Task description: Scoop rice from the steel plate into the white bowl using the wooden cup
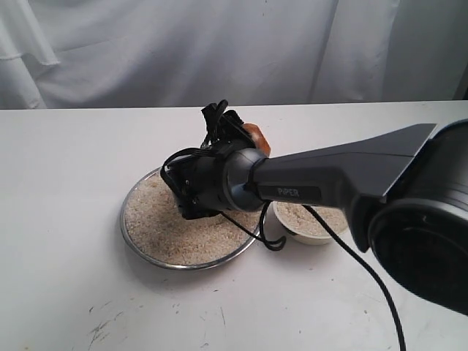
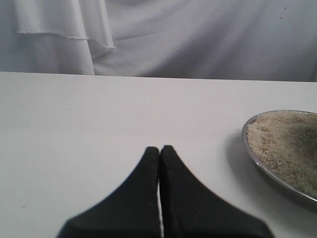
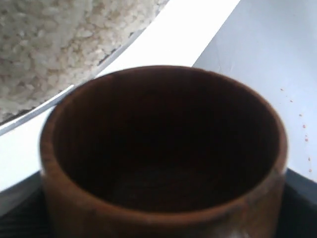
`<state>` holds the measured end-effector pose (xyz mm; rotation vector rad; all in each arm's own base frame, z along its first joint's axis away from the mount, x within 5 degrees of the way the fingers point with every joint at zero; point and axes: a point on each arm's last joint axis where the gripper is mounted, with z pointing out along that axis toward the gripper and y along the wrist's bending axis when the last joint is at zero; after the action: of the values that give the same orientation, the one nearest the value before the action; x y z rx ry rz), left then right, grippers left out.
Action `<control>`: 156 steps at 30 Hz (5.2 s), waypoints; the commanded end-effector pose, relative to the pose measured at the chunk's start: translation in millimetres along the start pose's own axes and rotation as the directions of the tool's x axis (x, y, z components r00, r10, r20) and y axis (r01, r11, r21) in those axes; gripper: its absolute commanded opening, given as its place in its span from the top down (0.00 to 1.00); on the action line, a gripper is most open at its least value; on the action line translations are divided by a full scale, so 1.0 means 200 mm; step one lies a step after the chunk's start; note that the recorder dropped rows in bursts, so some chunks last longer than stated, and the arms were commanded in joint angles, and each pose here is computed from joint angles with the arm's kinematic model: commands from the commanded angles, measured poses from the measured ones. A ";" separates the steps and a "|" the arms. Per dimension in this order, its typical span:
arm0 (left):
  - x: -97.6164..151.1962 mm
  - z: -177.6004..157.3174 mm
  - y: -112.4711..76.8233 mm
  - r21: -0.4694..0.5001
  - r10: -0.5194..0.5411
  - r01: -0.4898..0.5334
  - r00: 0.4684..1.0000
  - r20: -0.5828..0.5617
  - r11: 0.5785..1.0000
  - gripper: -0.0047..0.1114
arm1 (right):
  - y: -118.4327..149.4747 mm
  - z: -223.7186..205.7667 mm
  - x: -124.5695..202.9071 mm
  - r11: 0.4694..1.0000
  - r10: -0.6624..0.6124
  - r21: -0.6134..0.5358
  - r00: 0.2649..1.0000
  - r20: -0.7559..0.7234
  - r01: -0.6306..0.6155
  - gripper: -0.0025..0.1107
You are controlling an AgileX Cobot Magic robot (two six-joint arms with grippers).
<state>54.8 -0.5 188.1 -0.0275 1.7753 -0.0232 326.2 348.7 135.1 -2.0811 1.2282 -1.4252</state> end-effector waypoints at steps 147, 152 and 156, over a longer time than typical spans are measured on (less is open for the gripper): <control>0.00 0.00 0.00 0.002 -0.004 0.004 1.000 0.007 1.000 0.96 | 0.12 0.01 -0.30 0.880 0.446 -0.407 0.724 0.526 -0.246 0.98; 0.00 0.00 0.00 0.002 -0.004 0.004 1.000 0.007 1.000 0.96 | 0.13 0.03 -0.28 0.869 0.460 -0.436 0.709 0.534 -0.234 0.98; 0.00 0.00 0.00 0.002 -0.004 0.004 1.000 0.007 1.000 0.96 | 0.13 0.06 -0.26 0.846 0.493 -0.476 0.694 0.526 -0.240 0.98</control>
<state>54.8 -0.5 188.1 -0.0275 1.7753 -0.0232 318.3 380.6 104.3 -2.0537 1.4697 -0.2925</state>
